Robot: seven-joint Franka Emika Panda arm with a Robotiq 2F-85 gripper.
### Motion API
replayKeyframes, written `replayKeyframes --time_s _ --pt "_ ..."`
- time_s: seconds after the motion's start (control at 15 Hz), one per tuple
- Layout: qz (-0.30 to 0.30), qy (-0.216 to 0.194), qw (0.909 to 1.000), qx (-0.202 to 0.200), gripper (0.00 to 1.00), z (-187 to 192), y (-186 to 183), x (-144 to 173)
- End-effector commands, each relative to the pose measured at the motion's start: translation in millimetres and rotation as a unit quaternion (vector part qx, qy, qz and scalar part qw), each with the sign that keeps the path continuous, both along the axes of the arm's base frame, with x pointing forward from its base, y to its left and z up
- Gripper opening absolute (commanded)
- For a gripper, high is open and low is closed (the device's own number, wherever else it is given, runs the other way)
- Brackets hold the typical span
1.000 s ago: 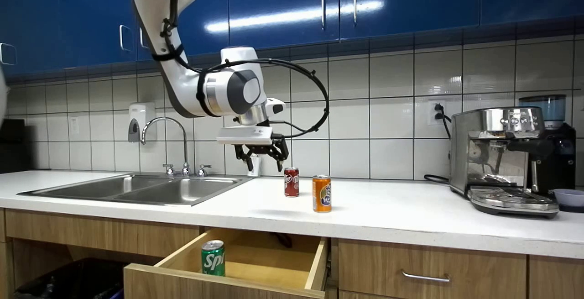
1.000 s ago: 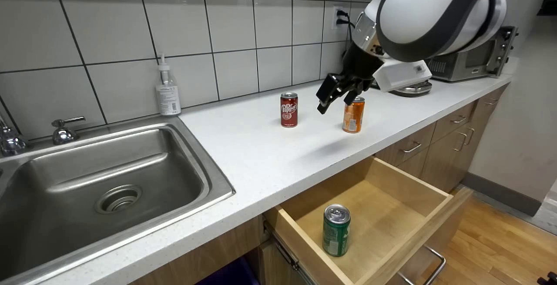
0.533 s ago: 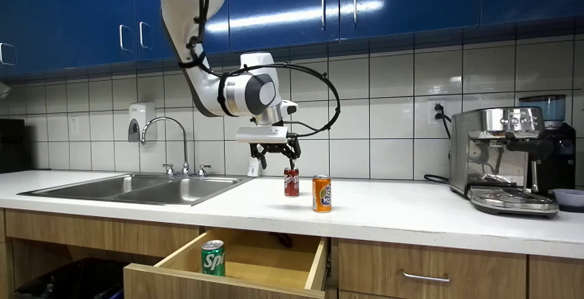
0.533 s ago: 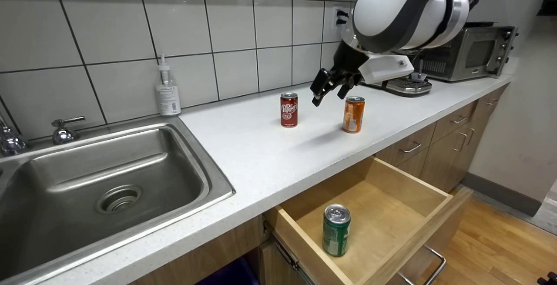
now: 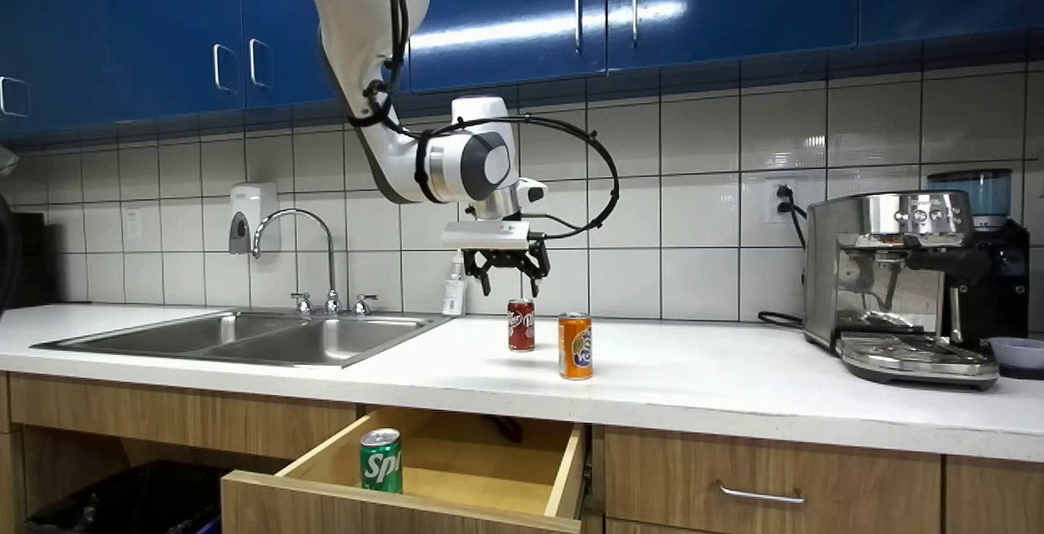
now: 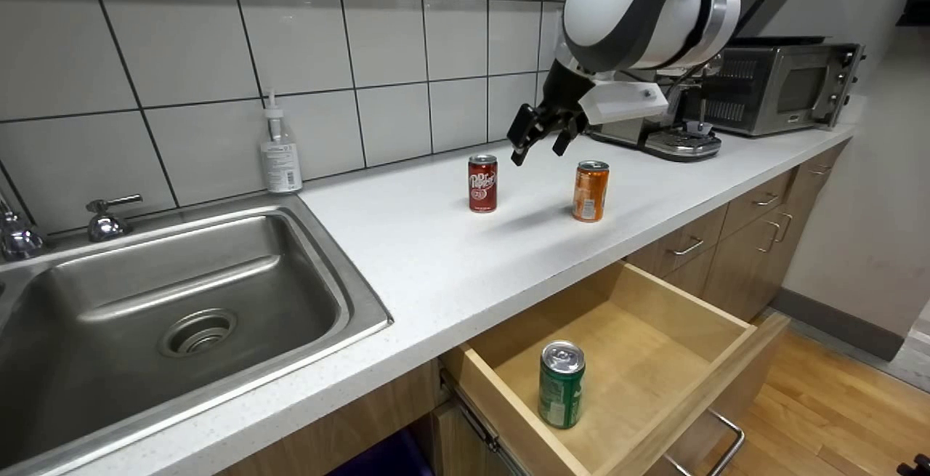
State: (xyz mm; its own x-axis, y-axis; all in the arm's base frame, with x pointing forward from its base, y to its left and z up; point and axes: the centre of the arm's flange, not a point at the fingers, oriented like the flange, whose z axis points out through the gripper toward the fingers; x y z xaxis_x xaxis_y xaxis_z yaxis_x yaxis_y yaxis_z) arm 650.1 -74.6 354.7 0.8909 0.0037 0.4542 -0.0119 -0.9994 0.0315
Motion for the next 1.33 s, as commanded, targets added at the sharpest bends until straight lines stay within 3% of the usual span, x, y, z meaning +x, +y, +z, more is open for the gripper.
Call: replayKeyframes --time_s 0.0,0.53,1.27 --pt "0.008 0.014 0.9999 0.006 1.0 2.3 -7.3 32.6" --pt "0.013 0.019 0.9997 0.012 1.0 32.1 3.4 31.1" --pt "0.011 0.02 0.9997 0.009 1.0 25.0 7.1 28.5"
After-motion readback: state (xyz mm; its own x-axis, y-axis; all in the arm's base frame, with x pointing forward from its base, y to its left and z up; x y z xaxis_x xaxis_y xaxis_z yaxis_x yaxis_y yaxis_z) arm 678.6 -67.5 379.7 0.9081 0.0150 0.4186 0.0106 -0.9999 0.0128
